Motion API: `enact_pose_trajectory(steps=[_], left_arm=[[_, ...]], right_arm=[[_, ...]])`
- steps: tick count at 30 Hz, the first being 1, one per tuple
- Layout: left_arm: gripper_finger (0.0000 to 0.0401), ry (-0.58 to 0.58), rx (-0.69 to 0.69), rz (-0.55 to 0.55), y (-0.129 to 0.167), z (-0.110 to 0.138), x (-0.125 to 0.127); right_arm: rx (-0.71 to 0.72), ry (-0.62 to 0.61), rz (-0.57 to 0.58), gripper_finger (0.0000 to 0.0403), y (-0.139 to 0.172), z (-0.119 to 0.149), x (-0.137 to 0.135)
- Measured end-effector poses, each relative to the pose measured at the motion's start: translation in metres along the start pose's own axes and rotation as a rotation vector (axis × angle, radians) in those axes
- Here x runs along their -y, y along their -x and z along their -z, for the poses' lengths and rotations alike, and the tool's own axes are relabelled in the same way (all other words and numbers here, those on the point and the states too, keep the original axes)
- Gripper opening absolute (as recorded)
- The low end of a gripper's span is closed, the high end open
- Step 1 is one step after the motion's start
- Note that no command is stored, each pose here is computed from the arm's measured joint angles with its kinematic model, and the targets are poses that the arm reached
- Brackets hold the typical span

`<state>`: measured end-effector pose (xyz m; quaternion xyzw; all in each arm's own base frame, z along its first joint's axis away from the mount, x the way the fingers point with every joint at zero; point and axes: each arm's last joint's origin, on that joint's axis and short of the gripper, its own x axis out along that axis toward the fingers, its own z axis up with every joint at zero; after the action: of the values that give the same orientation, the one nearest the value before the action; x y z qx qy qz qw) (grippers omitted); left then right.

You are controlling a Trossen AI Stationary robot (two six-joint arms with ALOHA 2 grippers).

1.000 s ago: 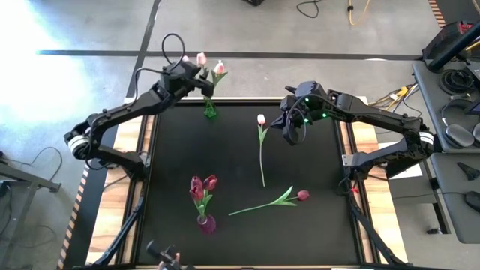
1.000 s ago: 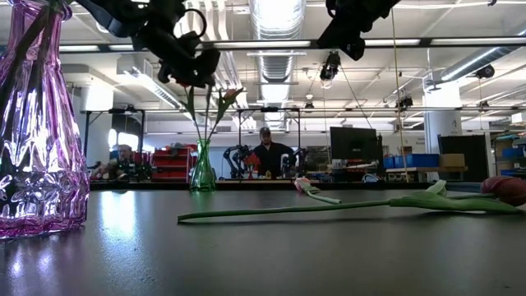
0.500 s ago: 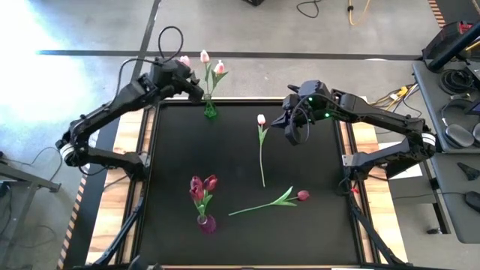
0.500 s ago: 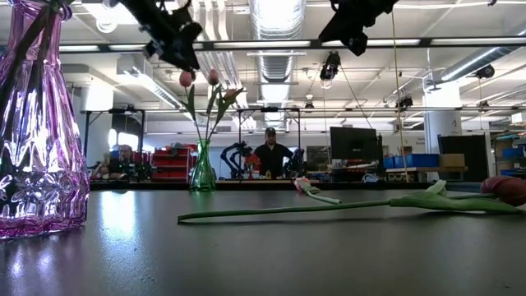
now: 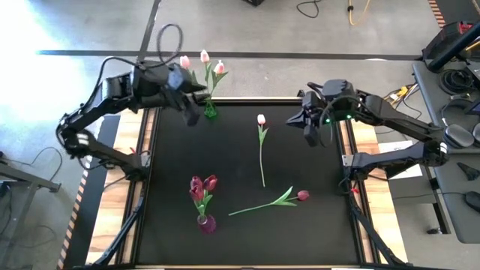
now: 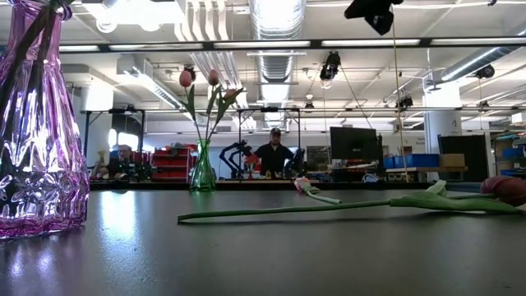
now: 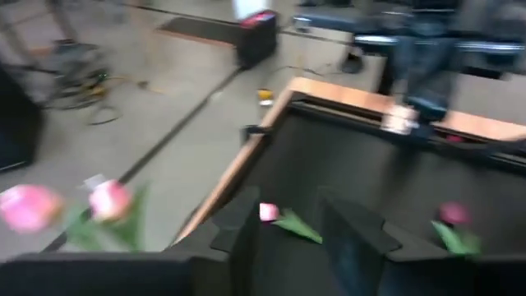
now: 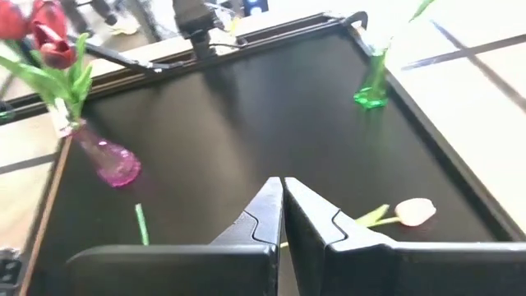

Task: Sort flowers into vase by color
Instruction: Put the red tulip into the purple vase

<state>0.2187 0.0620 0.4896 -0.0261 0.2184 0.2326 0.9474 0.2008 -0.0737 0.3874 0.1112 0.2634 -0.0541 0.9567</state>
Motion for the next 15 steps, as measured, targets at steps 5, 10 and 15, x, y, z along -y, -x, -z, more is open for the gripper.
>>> enact_pose_trajectory(steps=[5, 10, 15], left_arm=[[0.0067, -0.047, -0.045, 0.105, -0.006, -0.031, 0.034], [0.0029, -0.130, -0.063, 0.185, -0.017, -0.043, 0.068], [0.0003, -0.137, -0.083, 0.210, -0.013, -0.028, 0.073]], right_arm=[[0.045, 0.008, 0.051, 0.0009, 0.016, 0.001, -0.003], [0.079, -0.026, 0.038, 0.0009, 0.030, 0.003, -0.010], [0.037, -0.103, 0.059, 0.0009, 0.035, 0.011, -0.024]])
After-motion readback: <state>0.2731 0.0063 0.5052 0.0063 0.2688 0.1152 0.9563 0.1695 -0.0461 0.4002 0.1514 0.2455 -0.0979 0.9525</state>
